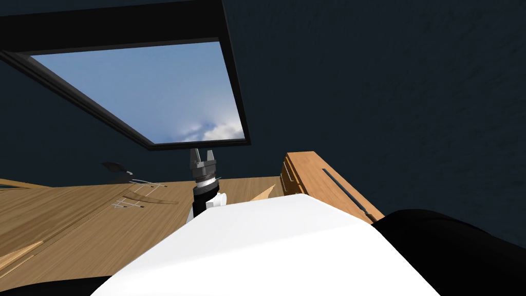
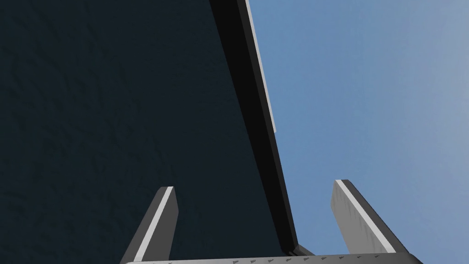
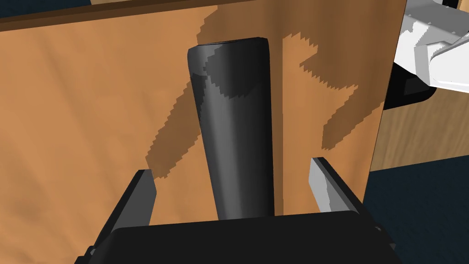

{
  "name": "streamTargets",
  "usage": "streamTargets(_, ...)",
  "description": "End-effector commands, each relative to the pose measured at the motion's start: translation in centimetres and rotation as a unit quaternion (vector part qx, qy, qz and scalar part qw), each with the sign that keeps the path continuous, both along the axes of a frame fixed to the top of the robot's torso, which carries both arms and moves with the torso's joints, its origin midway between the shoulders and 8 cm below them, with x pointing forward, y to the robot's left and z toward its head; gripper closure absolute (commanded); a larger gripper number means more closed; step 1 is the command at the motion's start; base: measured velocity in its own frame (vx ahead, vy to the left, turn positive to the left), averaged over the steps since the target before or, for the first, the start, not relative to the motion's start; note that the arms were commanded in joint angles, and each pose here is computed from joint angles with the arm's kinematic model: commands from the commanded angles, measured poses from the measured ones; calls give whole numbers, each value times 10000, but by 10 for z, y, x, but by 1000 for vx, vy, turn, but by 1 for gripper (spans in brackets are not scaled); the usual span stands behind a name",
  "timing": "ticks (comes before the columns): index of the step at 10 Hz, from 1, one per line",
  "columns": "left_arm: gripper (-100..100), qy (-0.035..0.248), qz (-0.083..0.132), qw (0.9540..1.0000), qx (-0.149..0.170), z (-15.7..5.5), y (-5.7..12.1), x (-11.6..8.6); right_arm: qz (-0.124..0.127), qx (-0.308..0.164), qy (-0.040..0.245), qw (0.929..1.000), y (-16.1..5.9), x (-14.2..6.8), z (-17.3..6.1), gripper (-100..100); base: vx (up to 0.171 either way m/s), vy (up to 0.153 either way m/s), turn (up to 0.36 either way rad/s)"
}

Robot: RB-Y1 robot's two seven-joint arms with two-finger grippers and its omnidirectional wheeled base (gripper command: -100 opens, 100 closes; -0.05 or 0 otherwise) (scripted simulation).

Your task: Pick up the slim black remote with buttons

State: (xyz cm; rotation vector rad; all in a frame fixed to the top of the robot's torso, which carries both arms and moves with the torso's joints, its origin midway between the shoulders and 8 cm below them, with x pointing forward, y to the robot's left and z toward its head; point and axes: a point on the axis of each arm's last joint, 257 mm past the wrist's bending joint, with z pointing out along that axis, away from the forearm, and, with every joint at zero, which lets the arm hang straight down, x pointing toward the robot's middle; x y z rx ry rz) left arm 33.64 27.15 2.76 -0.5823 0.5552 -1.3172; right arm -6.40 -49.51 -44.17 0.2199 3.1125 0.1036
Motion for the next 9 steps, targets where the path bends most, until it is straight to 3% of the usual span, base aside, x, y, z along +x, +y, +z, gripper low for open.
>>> streamTargets(1, 0, 0, 0, 10000, 0, 0, 0, 0, 0, 0, 0, 10000, 0, 0, 0, 100, 0, 0, 0)
streamTargets(5, 0, 0, 0, 10000, 0, 0, 0, 0, 1, 49, -9, 10000, 4, 0, 0, 100, 0, 3, 1)
streamTargets(6, 0, 0, 0, 10000, 0, 0, 0, 0, 1, 48, -9, 10000, 4, 0, 0, 0, 0, 0, 0)
streamTargets(7, 0, 0, 0, 10000, 0, 0, 0, 0, 43, -6, 5, 10000, -3, 6, 7, 100, -7, 3, -93)
streamTargets(9, 0, 0, 0, 10000, 0, 0, 0, 0, 88, -11, 14, 10000, -5, 12, 16, 100, -11, 6, -70)
